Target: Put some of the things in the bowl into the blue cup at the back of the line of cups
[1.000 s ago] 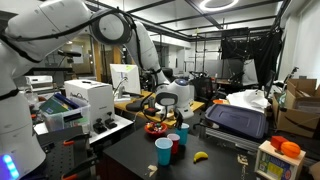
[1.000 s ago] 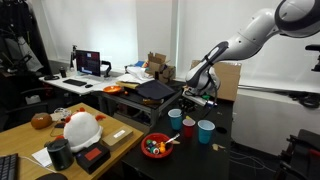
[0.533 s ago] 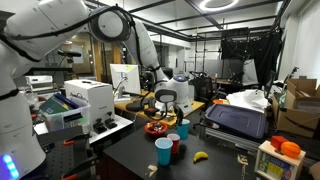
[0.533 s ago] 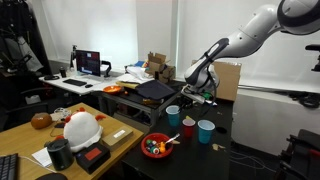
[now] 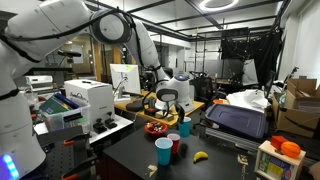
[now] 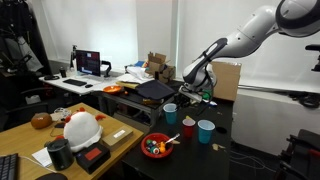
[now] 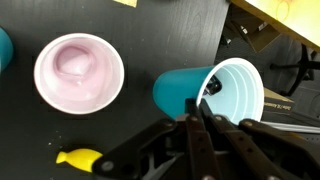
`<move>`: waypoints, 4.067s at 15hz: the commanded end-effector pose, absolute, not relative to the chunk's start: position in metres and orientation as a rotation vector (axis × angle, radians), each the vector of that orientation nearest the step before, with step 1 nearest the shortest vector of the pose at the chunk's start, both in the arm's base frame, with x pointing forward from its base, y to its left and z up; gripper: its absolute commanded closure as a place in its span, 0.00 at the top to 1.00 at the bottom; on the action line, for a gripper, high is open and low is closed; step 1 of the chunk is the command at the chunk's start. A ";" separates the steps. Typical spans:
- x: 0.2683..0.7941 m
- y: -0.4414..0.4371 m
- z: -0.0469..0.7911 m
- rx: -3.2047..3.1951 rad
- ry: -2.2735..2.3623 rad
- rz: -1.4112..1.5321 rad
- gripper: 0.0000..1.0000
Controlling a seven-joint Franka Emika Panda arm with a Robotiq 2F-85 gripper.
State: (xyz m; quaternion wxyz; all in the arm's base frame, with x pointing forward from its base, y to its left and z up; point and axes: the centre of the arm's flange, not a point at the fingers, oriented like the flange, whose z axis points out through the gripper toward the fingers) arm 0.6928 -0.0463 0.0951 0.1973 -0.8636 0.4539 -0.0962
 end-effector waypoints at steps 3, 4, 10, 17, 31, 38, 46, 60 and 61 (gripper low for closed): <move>0.726 -0.057 0.094 -2.371 1.256 -0.289 0.01; 0.729 -0.057 0.093 -2.368 1.258 -0.289 0.01; 0.735 -0.062 0.077 -2.363 1.276 -0.251 0.01; 0.734 -0.069 0.060 -2.355 1.308 -0.205 0.01; 0.705 -0.056 0.107 -2.392 1.304 -0.211 0.86; 0.673 -0.012 0.156 -2.518 1.102 -0.045 1.00; 0.663 0.079 0.142 -2.705 0.749 0.207 1.00; 0.674 0.146 0.058 -2.761 0.688 0.374 1.00; 0.677 0.153 0.057 -2.759 0.680 0.389 1.00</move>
